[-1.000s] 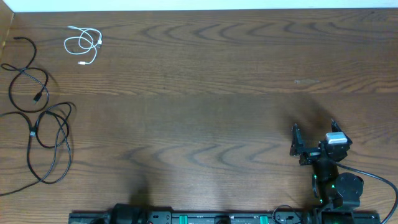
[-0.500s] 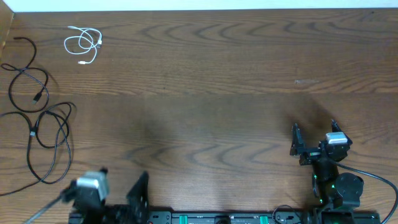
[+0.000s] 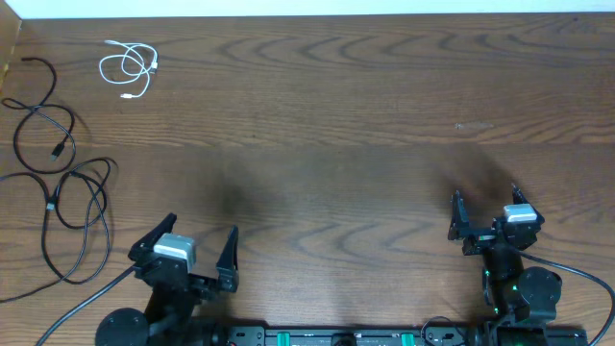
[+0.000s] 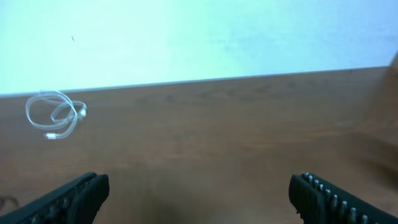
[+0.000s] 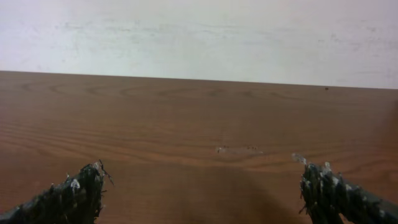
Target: Untangle cables
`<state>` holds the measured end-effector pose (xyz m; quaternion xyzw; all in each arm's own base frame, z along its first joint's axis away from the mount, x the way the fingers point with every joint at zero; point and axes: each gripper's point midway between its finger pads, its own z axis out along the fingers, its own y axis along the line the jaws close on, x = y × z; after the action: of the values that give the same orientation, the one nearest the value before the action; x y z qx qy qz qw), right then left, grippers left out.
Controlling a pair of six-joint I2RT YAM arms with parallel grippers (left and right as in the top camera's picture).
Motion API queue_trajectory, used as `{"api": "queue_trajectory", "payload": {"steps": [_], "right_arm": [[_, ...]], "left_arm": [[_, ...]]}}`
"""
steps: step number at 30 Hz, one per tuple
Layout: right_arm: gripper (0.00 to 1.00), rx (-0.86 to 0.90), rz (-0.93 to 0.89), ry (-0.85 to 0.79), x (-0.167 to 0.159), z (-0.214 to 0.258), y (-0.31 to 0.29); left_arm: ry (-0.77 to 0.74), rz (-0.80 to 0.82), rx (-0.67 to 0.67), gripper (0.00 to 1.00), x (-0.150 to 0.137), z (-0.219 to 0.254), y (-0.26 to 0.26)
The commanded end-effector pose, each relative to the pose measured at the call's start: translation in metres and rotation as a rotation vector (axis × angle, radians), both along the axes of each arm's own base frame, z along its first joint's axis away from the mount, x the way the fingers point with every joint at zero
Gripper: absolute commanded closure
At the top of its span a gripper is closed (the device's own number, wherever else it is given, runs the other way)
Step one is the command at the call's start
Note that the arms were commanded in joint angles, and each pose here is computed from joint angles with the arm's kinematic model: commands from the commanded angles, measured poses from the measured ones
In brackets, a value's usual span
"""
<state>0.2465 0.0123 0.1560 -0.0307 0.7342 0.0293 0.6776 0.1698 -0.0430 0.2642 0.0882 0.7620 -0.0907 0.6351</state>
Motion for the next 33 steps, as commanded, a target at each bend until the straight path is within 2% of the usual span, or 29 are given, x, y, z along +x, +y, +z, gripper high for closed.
{"api": "queue_trajectory", "payload": {"steps": [1, 17, 22, 29, 33], "right_arm": [[0.01, 0.01, -0.003, 0.0, 0.0, 0.0, 0.0], [0.01, 0.01, -0.003, 0.0, 0.0, 0.0, 0.0], [0.01, 0.01, -0.003, 0.0, 0.0, 0.0, 0.0], [0.01, 0.01, -0.003, 0.0, 0.0, 0.0, 0.0], [0.01, 0.01, -0.003, 0.0, 0.0, 0.0, 0.0]], "left_arm": [[-0.048, -0.009, 0.046, 0.02, 0.005, -0.007, 0.0], [-0.169, 0.011, 0.041, 0.02, 0.047, -0.033, 0.004], [-0.159, 0.077, -0.05, 0.02, 0.059, -0.048, 0.014], [-0.179, 0.098, -0.065, 0.02, 0.066, -0.058, 0.018], [-0.153, 0.164, -0.141, 0.02, 0.069, -0.066, 0.028]]}}
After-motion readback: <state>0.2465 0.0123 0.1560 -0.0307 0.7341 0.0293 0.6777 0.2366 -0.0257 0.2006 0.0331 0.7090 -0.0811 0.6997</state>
